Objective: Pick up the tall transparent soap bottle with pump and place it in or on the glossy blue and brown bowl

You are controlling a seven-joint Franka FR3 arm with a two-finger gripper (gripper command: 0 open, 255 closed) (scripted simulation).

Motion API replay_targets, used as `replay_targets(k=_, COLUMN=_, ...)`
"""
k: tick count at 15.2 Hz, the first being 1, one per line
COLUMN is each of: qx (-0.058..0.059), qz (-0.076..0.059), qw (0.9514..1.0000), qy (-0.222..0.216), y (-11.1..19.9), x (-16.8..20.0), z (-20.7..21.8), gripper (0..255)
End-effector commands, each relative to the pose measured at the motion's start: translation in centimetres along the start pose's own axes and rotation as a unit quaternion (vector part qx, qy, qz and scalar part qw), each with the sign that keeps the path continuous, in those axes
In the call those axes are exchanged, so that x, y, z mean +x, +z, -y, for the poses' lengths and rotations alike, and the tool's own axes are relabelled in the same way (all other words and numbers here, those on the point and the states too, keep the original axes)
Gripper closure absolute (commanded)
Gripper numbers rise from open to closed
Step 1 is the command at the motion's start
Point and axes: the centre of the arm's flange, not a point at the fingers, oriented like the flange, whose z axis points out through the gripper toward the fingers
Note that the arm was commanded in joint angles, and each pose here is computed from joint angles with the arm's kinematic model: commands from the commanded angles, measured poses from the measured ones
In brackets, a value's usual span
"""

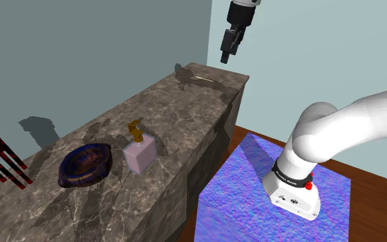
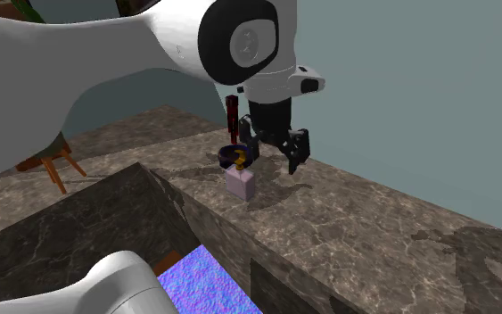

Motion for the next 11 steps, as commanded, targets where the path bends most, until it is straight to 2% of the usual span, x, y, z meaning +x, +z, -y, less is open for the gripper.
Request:
replay_targets(k=1, qx=0.000, qz=0.000, qw=1.0000, qy=0.000, y=0.0, x=0.0, z=0.0, gripper=0)
replay_targets(k=11, qx=0.050, qz=-0.018, qw=0.9986, qy=-0.008, y=8.7, x=4.8, z=6.9, gripper=0)
